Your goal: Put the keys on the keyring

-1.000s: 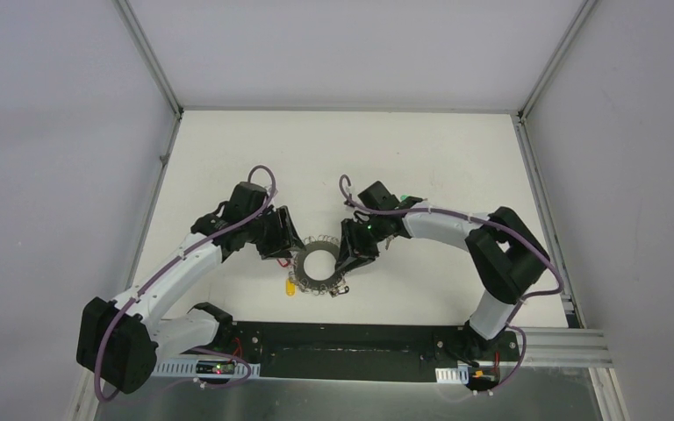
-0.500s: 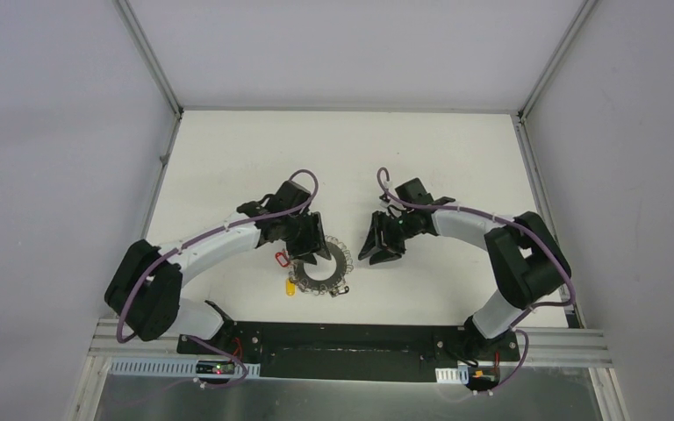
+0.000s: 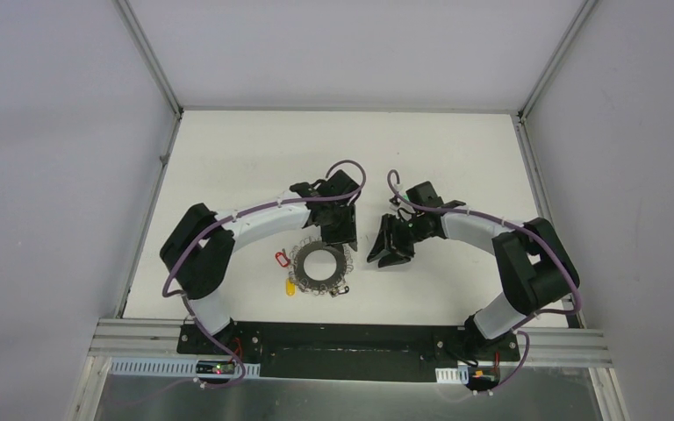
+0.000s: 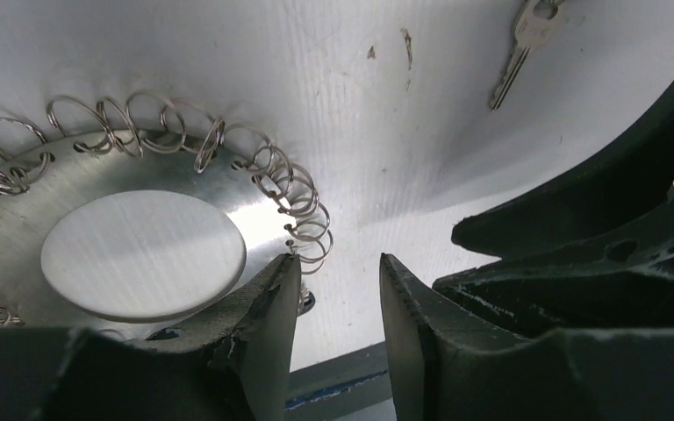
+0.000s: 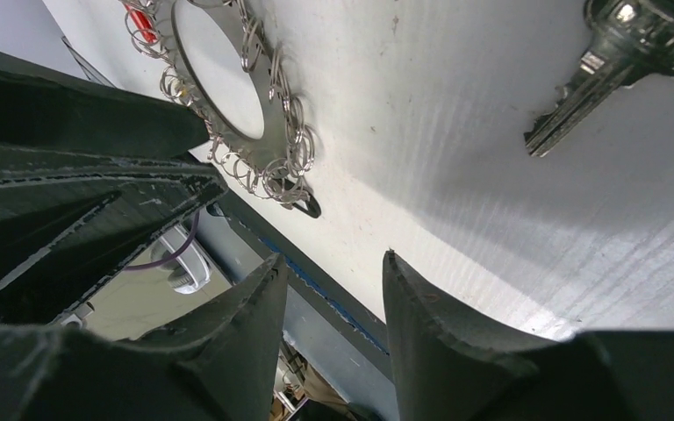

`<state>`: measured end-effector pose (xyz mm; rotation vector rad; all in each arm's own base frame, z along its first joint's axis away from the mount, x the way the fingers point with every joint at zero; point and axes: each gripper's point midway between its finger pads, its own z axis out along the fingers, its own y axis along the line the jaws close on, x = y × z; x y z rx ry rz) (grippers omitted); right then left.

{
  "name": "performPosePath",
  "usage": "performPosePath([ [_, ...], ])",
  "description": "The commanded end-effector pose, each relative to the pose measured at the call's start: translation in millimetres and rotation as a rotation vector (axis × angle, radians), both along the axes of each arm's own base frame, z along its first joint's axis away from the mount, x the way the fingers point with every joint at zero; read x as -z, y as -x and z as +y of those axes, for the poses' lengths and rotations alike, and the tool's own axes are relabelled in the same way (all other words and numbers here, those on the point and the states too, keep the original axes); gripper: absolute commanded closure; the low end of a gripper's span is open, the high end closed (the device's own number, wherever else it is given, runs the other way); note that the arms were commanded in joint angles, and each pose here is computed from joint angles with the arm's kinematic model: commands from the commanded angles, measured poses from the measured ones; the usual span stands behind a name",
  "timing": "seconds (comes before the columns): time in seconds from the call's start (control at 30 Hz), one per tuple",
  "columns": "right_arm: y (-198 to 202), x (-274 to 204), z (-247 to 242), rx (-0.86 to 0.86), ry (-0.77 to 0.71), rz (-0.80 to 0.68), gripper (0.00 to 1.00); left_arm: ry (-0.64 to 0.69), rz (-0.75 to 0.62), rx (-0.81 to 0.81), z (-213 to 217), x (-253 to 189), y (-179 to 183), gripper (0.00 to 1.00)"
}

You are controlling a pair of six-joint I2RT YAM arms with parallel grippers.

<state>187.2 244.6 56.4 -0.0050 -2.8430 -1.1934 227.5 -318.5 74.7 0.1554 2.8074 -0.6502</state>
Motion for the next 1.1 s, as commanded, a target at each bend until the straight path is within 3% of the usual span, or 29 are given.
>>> performPosePath([
  [0.0,-2,-8,-4,-0.006,-0.009,-0.047,0.53,-0.158,-0.052,-0.016,5,-2,-16,0.61],
  [0.2,-1,-4,-5,0.000,-0.004,-0.034,0.53,-0.322,-0.044,-0.013,5,4,-26,0.67],
  [0.5,1,2,-9,0.005,0.006,-0.021,0.53,-0.504,-0.100,0.002,11,6,-28,0.69],
  [0.87,0,4,-9,0.009,0.009,-0.012,0.53,-0.522,-0.102,0.045,2,13,-24,0.74],
  [1.07,2,6,-10,0.008,0.012,-0.009,0.53,-0.508,-0.105,0.066,-8,13,-22,0.68],
])
